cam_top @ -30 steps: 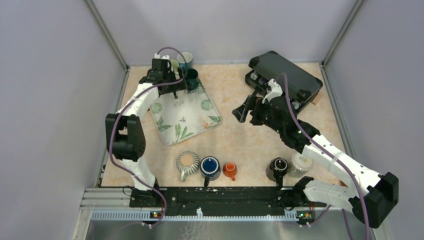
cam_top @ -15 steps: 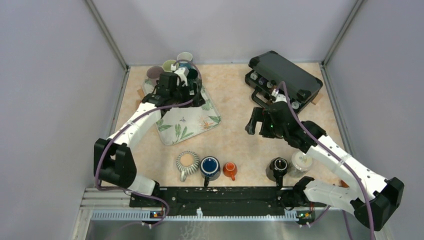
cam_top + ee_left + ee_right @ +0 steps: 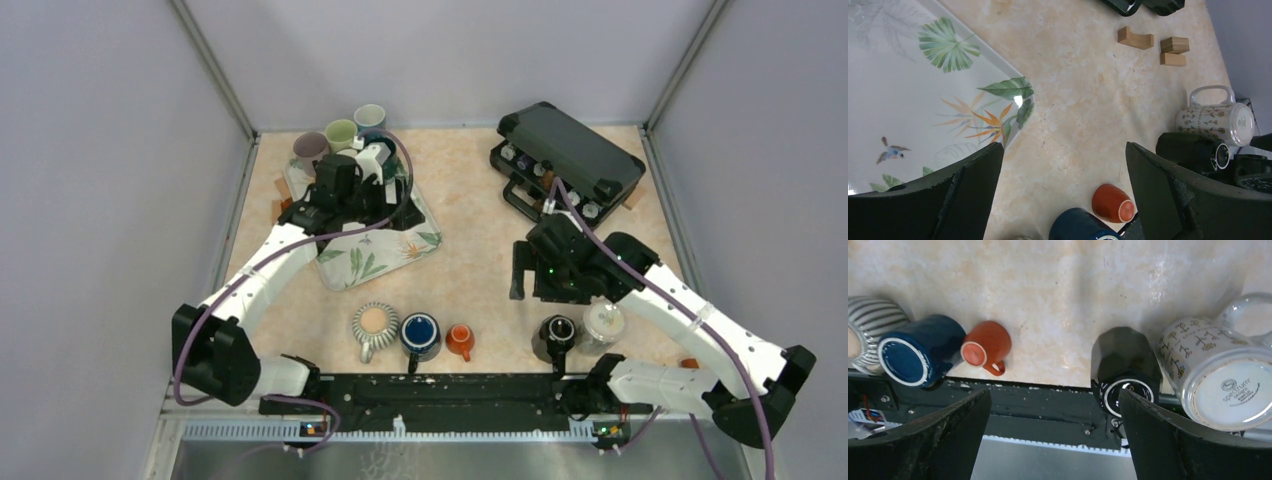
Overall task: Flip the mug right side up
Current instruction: Turn over the cup at the corner of the board.
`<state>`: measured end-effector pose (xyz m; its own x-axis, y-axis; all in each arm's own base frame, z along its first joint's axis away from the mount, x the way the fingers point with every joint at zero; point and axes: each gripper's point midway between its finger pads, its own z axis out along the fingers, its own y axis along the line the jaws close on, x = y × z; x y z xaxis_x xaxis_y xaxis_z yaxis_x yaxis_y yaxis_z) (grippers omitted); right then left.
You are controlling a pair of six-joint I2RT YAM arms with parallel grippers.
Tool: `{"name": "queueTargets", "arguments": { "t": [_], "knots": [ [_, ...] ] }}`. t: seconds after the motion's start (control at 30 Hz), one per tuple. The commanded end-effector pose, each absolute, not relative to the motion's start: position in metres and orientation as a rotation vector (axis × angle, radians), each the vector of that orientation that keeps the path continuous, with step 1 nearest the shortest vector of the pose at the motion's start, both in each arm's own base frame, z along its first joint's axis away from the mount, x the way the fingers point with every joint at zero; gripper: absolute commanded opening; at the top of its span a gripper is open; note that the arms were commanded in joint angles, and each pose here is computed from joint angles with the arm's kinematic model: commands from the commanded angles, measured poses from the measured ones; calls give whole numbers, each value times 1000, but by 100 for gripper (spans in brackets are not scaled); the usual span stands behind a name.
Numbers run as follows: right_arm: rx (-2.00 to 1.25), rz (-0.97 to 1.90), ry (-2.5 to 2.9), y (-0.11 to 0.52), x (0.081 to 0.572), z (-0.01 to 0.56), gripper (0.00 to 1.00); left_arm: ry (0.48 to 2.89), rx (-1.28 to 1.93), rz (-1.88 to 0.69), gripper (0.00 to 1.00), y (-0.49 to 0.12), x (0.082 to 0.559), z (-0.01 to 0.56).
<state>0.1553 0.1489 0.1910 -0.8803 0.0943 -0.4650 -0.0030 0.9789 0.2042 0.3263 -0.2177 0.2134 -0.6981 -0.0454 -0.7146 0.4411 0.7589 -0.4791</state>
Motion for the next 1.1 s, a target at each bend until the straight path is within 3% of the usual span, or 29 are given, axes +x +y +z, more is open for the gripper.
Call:
{"name": "queueTargets", "arguments": {
  "t": [0.0,0.3,0.6,1.07],
  "knots": [
    [83,155,2742,130,130,190,99,2119,363,-888,98,-223,321,234],
    [46,43,2921,111,93,167,99,2120,369,-915,98,-225,315,232],
    [91,104,3026,116,72,127,99,2106,376,-923,98,-225,314,237],
    [201,171,2859,136,111,86,99,2106,376,-927,98,-225,312,235]
  ]
}}
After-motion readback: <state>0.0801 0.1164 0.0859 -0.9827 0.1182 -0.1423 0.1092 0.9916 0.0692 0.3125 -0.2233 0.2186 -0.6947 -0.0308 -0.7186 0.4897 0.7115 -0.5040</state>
